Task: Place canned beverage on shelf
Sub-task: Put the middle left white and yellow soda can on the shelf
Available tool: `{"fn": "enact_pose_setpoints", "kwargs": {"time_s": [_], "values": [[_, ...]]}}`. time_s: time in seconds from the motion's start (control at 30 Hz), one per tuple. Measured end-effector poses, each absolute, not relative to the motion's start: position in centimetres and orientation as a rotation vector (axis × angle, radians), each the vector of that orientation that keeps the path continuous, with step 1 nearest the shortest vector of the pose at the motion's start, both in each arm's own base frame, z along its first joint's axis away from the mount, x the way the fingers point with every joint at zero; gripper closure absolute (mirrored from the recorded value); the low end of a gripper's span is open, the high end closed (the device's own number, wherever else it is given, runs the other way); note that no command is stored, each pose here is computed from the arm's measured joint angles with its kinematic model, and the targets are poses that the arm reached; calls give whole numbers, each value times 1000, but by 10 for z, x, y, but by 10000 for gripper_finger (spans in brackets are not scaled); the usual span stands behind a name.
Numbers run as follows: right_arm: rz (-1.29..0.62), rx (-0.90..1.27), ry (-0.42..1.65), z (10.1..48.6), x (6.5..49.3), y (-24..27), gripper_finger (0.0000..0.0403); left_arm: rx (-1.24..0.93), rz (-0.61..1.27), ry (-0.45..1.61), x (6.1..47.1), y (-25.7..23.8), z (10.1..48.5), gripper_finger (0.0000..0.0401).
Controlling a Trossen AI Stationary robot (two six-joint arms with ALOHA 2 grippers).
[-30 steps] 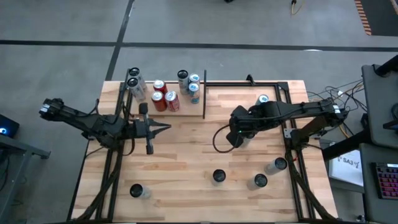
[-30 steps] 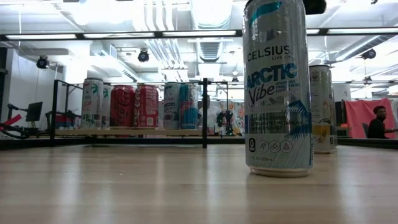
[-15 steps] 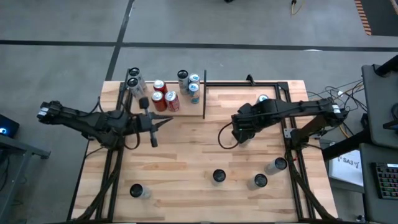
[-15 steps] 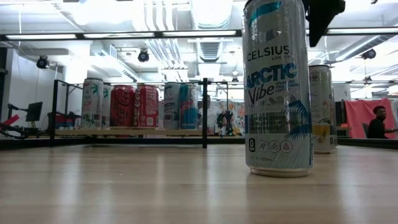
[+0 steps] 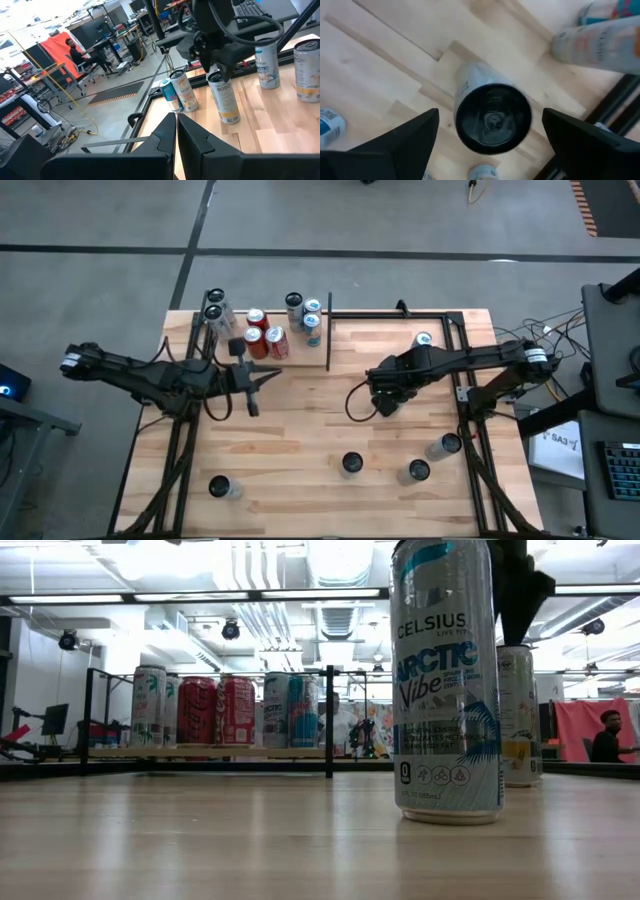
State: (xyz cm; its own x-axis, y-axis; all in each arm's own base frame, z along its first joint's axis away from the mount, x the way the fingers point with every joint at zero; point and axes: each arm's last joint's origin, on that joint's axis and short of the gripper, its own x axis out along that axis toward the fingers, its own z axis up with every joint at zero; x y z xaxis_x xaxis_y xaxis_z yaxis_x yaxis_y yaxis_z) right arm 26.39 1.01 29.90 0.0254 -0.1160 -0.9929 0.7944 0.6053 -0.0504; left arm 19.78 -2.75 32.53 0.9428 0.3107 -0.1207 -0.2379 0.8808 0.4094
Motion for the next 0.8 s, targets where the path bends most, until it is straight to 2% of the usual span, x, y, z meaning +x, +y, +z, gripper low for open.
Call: {"fn": "enact_pose_setpoints", "kwargs": {"time_s": [0.37,0.6,0.67,0.8], "values": [[-769,657,1413,261,263,10,68,399,303,184,201,-25,325,401],[-771,655,1385,254,265,10,79,408,298,210,207,-26,320,401],[-778,647,1380,254,265,9,95,410,297,215,208,-26,319,401],[-779,651,1373,254,265,9,157,407,296,219,209,-27,318,401]]}}
